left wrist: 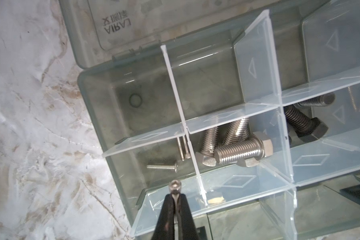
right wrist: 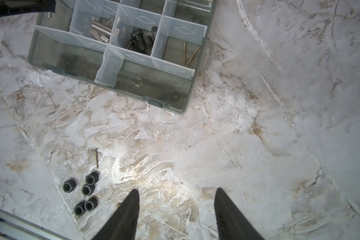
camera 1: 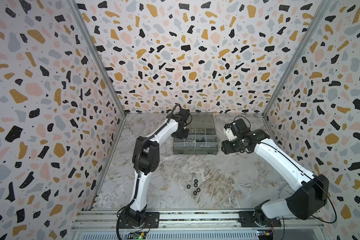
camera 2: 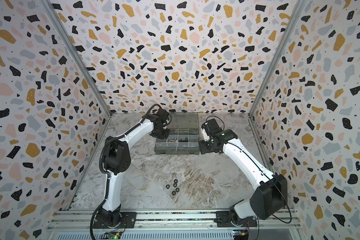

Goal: Sort the screws and nuts into containers
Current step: 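Grasp a brass screw with the right gripper while the left arm draws back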

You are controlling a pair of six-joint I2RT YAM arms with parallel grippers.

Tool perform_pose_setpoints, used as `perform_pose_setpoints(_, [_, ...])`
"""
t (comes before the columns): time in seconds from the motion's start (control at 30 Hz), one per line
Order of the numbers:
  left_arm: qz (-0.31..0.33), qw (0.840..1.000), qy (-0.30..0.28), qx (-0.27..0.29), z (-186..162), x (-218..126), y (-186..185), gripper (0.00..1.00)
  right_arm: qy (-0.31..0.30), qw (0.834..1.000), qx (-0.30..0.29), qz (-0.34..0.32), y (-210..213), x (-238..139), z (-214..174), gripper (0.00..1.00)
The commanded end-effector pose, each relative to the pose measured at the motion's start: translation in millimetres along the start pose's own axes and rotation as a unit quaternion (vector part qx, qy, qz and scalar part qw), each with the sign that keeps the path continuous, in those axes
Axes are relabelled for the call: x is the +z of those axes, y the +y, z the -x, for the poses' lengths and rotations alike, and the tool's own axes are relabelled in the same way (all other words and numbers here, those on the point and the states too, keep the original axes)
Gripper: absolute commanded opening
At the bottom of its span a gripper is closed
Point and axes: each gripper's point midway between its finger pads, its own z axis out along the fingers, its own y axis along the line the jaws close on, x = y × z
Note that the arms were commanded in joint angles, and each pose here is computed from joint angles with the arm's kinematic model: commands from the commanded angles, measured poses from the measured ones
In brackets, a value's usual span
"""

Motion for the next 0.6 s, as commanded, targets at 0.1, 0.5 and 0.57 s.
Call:
perform_pose_setpoints(0.1, [-0.003,1.000,0.002,0.003,-2,7,5,0.33,-0.011,1.000,0.003,0.006,4,-11,14,0.60])
perform_pose_setpoints(0.5, [-0.019,0.996,-0.086,-0.011,9,-79,6,0.54,0.027,0.999,-0.040,0.021,42,13,8,0.59])
perform_pose_setpoints(0.57, [-0.009,0.995,-0.102,-0.020,1,-91,13,0.57,0.037,0.998,-0.049,0.027,50,20,4,0.59])
